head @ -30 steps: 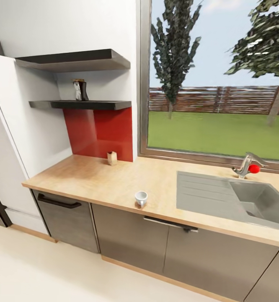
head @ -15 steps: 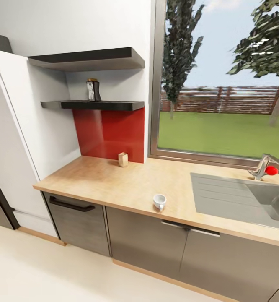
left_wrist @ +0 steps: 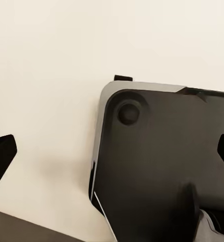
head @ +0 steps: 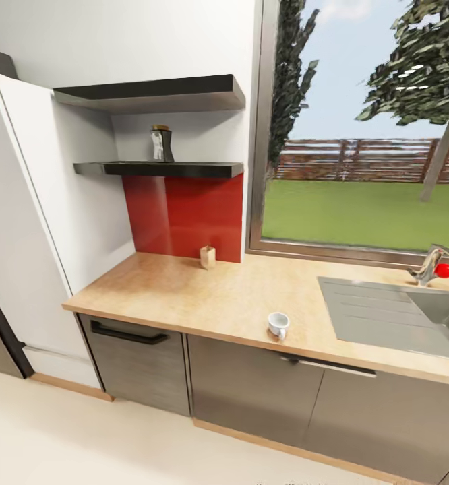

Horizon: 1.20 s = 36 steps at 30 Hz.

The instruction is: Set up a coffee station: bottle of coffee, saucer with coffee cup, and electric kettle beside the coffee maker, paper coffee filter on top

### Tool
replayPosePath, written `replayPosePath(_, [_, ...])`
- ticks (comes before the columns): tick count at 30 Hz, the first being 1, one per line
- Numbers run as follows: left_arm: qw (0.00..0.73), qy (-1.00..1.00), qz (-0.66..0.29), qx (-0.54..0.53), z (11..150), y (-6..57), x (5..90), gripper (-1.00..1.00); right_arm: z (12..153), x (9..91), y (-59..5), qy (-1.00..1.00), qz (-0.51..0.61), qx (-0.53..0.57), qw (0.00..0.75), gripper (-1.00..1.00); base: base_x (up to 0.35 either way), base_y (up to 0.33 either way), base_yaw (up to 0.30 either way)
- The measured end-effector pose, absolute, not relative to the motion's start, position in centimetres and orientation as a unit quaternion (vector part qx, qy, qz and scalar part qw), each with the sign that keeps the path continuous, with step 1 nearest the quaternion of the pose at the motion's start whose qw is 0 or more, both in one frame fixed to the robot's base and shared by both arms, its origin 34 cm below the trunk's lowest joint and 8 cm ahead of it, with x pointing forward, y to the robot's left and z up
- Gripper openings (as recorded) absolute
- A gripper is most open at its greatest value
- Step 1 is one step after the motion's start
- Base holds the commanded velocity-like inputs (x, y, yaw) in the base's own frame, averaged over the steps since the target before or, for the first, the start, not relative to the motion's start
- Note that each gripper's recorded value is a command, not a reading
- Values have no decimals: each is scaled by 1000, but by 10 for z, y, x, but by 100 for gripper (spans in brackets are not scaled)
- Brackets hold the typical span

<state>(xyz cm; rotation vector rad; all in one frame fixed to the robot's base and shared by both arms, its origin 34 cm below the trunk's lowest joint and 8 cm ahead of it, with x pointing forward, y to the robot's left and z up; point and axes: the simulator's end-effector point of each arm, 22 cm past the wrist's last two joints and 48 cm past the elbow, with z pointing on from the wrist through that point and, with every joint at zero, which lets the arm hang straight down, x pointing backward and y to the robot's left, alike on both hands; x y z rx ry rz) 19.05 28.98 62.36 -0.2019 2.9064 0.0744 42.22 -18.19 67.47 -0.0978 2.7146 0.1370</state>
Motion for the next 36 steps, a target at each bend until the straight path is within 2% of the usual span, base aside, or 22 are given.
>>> replayPosePath(17, [113,991,25,-69,624,289,190,100,675,422,-182,976,49,-35,209,100,25,332,-254])
replayPosePath(36, [113,991,25,-68,624,290,190,100,675,422,-182,976,49,-36,209,100,116,326,-20])
